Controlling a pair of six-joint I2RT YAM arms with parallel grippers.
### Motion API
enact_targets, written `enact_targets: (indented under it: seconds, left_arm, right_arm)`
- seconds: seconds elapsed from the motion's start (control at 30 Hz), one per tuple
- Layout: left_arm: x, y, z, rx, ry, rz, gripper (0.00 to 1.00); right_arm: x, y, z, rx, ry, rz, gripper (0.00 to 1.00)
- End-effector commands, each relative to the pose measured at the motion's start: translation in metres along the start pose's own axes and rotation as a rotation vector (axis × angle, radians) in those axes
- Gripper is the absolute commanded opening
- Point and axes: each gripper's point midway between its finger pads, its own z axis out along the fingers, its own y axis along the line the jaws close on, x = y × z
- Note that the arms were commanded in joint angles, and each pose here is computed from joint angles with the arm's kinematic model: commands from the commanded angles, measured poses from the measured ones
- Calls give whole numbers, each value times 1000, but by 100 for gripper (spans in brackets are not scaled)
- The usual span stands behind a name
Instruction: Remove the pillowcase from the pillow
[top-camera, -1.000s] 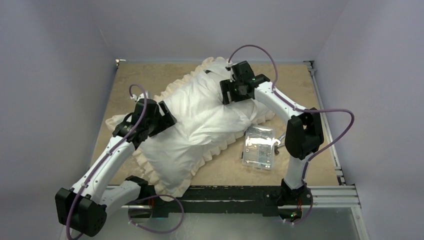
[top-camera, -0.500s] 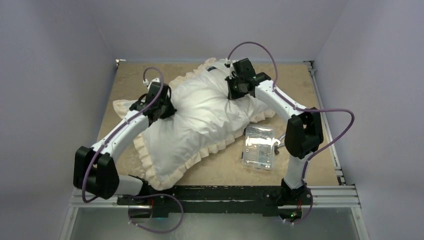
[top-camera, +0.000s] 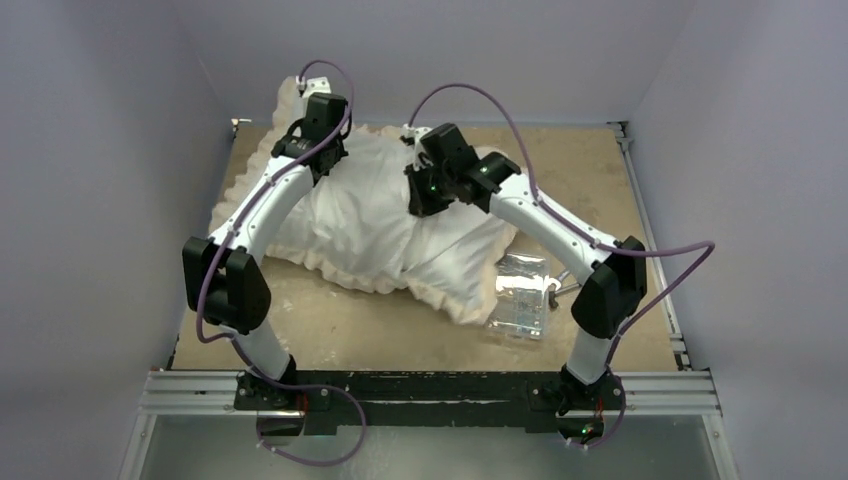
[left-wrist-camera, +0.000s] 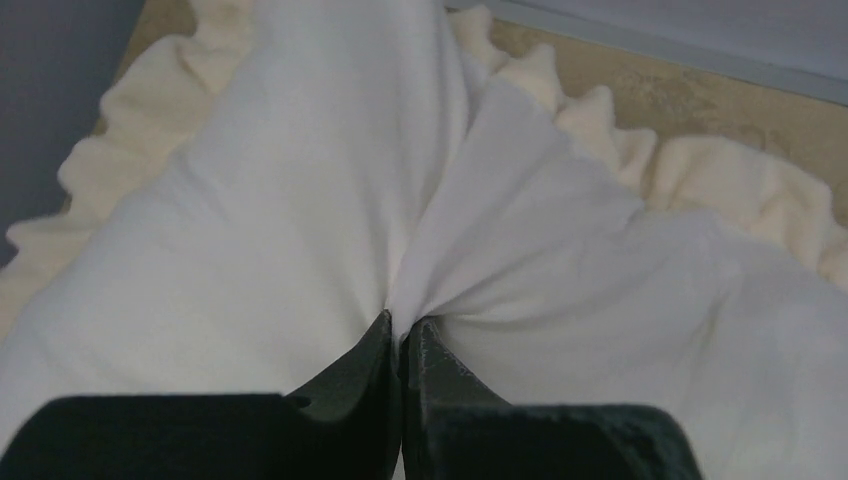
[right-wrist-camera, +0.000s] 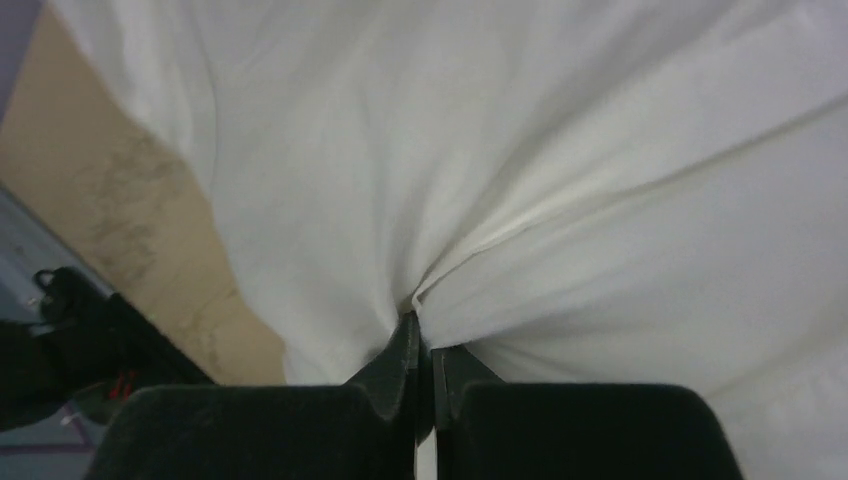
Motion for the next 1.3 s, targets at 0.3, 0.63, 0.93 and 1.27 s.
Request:
enact_targets:
  seconds: [0.3, 0.63, 0.93, 1.27]
  left_arm:
    - [-68, -32, 15, 63, -230, 81, 7]
    - [-50, -17, -39, 140, -134, -27, 70]
    - [34, -14, -90, 343, 81, -64, 74]
    - [98, 1, -126, 436, 216, -93, 75]
  right_arm:
    - [-5, 123, 1, -357, -74, 87, 19]
    - [0, 30, -49, -171, -115, 112, 84]
    - [79, -30, -71, 11, 27, 149, 98]
    - [150, -25, -41, -76, 182, 192, 99]
